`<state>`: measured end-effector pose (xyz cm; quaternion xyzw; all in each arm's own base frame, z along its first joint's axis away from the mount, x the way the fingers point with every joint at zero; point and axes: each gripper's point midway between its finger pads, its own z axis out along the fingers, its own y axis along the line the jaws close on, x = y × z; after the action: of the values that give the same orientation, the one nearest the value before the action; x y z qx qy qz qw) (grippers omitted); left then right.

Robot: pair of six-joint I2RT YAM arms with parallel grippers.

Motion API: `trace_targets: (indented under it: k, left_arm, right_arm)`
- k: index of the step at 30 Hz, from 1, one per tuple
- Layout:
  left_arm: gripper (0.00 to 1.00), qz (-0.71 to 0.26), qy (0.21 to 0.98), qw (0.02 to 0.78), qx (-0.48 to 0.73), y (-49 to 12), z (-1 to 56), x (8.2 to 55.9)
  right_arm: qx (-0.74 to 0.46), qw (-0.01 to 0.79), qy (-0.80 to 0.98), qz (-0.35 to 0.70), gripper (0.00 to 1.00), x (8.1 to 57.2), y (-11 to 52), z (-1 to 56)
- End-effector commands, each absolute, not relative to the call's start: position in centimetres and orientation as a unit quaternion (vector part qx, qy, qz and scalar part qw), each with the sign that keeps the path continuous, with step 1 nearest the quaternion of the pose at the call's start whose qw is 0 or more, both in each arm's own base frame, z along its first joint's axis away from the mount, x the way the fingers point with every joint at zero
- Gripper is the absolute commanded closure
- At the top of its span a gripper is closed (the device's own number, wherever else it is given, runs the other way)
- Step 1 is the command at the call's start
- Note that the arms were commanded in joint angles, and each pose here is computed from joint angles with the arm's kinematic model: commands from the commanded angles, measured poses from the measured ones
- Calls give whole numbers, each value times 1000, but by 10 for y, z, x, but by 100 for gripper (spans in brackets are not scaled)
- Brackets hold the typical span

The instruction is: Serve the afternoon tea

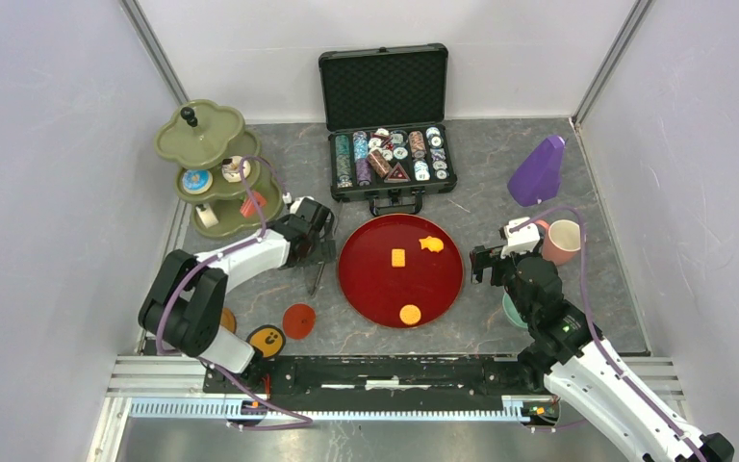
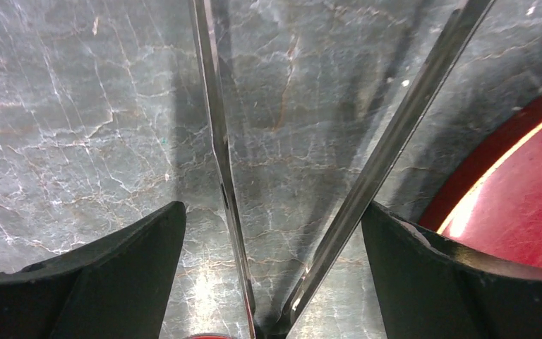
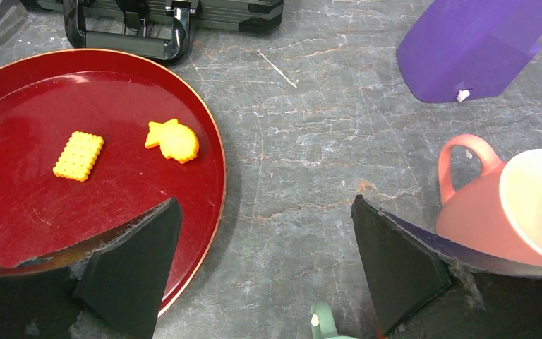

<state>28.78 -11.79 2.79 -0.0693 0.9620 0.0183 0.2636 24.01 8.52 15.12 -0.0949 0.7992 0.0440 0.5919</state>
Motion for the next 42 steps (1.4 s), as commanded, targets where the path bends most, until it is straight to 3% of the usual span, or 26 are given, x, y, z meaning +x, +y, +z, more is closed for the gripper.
trace_targets:
  k: [1, 7, 13, 23, 27, 34, 42]
  left_arm:
    - [2, -10, 948, 299, -110, -125, 32, 300]
    - [5, 16, 948, 298, -107, -121, 21, 308]
    - [18, 33, 946, 306, -103, -113, 23, 305]
    - [35, 7, 933, 350, -85, -101, 113, 284]
    - [36, -23, 933, 354, -57, -100, 153, 260]
    - [37, -65, 952, 296, 41, -106, 191, 215]
    - [36, -191, 942, 258, 97, -160, 226, 188]
  right_arm:
    - [-91, 609, 787, 52, 2, 244, 89, 161]
    - [-90, 610, 786, 53, 2, 244, 89, 162]
    - [-88, 609, 787, 49, 2, 243, 87, 162]
    - [-90, 606, 789, 49, 2, 244, 87, 161]
    - [-86, 614, 783, 49, 2, 245, 86, 164]
    - [-87, 607, 788, 46, 2, 244, 86, 162]
    - [-89, 602, 792, 43, 2, 245, 86, 159]
